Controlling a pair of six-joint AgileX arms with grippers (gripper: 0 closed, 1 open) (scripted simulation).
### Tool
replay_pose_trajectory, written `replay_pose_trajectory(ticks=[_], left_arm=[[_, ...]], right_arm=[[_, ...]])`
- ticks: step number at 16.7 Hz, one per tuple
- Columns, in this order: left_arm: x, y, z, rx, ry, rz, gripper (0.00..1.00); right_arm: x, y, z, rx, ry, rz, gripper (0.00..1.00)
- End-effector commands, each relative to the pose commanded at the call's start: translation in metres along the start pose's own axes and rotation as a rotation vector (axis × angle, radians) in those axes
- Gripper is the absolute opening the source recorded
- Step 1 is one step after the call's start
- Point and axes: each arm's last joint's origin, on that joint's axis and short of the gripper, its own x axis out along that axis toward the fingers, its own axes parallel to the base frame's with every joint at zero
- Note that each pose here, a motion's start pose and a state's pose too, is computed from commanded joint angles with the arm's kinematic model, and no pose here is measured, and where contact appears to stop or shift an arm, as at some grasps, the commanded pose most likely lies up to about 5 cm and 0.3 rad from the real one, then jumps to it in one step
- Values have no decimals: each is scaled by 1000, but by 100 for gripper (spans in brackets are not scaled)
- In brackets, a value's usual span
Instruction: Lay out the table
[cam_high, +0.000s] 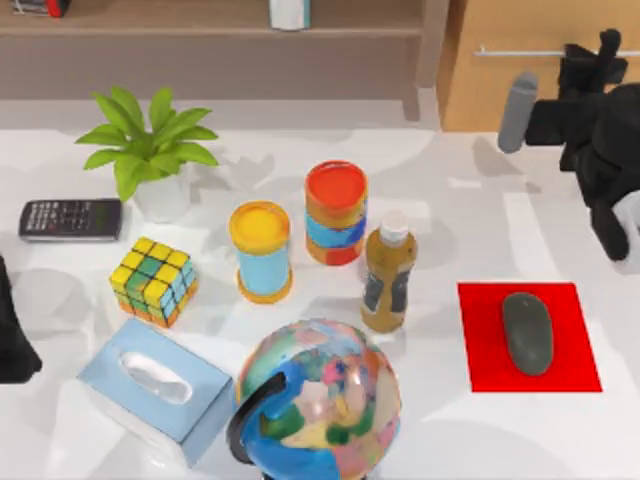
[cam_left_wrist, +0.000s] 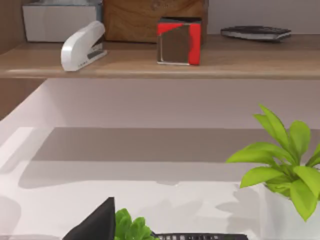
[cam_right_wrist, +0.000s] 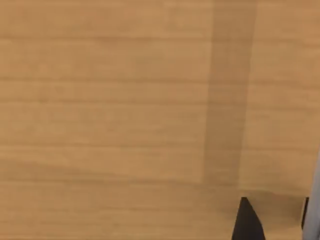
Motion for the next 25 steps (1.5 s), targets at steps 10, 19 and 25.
replay_pose_trajectory(ticks=[10, 19, 25], left_arm=[[0, 0, 0, 0, 0, 0, 100], [0, 0, 0, 0, 0, 0, 100], [0, 0, 0, 0, 0, 0, 100]], right_arm=[[0, 0, 0, 0, 0, 0, 100], [-10, 1, 0, 8, -2, 7, 100], [-32, 1, 1, 10, -9, 3, 100]])
